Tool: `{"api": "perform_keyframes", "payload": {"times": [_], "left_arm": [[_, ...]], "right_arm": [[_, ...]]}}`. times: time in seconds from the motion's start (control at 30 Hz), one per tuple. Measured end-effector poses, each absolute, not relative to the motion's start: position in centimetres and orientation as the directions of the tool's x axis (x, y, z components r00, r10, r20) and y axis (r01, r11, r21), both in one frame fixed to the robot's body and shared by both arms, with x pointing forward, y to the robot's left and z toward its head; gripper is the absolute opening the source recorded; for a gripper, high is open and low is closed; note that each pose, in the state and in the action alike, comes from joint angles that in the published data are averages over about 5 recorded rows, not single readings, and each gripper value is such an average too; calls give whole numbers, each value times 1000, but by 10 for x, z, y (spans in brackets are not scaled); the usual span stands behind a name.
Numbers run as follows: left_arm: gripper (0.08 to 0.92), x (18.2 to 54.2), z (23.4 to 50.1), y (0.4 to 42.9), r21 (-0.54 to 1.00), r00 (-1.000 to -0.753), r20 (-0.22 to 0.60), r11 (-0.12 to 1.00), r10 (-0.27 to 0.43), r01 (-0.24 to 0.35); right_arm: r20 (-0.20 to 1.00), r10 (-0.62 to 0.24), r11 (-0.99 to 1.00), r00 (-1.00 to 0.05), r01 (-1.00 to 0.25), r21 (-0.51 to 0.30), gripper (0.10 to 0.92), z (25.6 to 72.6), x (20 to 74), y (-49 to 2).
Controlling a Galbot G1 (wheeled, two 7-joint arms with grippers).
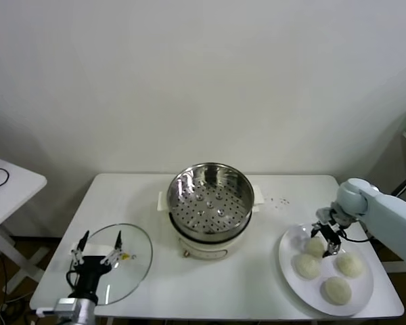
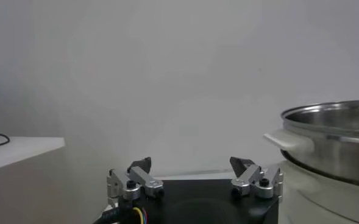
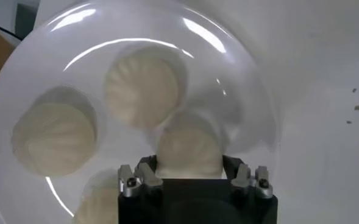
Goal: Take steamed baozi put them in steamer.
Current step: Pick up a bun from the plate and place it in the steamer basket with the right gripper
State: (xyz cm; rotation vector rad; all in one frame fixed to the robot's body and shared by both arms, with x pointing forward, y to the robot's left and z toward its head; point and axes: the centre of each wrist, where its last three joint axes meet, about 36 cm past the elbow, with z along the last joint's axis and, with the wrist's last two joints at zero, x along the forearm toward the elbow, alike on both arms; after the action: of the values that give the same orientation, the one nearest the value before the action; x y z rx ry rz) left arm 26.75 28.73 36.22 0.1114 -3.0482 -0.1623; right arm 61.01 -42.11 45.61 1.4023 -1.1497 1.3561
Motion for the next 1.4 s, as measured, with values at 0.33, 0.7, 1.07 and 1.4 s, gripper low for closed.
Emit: {"api": "perform_keyframes", "payload": {"times": [0.33, 0.7, 1.07, 1.4], "left_arm": [[823, 267, 364, 291, 118, -993, 82, 990, -83, -73], [823, 267, 367, 290, 124, -993, 85, 990, -84, -73], [823, 265, 367, 289, 130, -992, 89, 989, -85, -73], [823, 264, 371, 292, 139, -992, 85, 987, -92, -79]], "right_arm": [[994, -62, -322, -89, -941, -104, 679, 519, 629, -408], [969, -81, -519, -234, -820, -242, 677, 643, 661, -357], [932, -115, -709, -344, -628, -320, 662, 732, 678, -251], [934, -110, -856, -340, -446, -263, 657, 716, 681, -133]]}}
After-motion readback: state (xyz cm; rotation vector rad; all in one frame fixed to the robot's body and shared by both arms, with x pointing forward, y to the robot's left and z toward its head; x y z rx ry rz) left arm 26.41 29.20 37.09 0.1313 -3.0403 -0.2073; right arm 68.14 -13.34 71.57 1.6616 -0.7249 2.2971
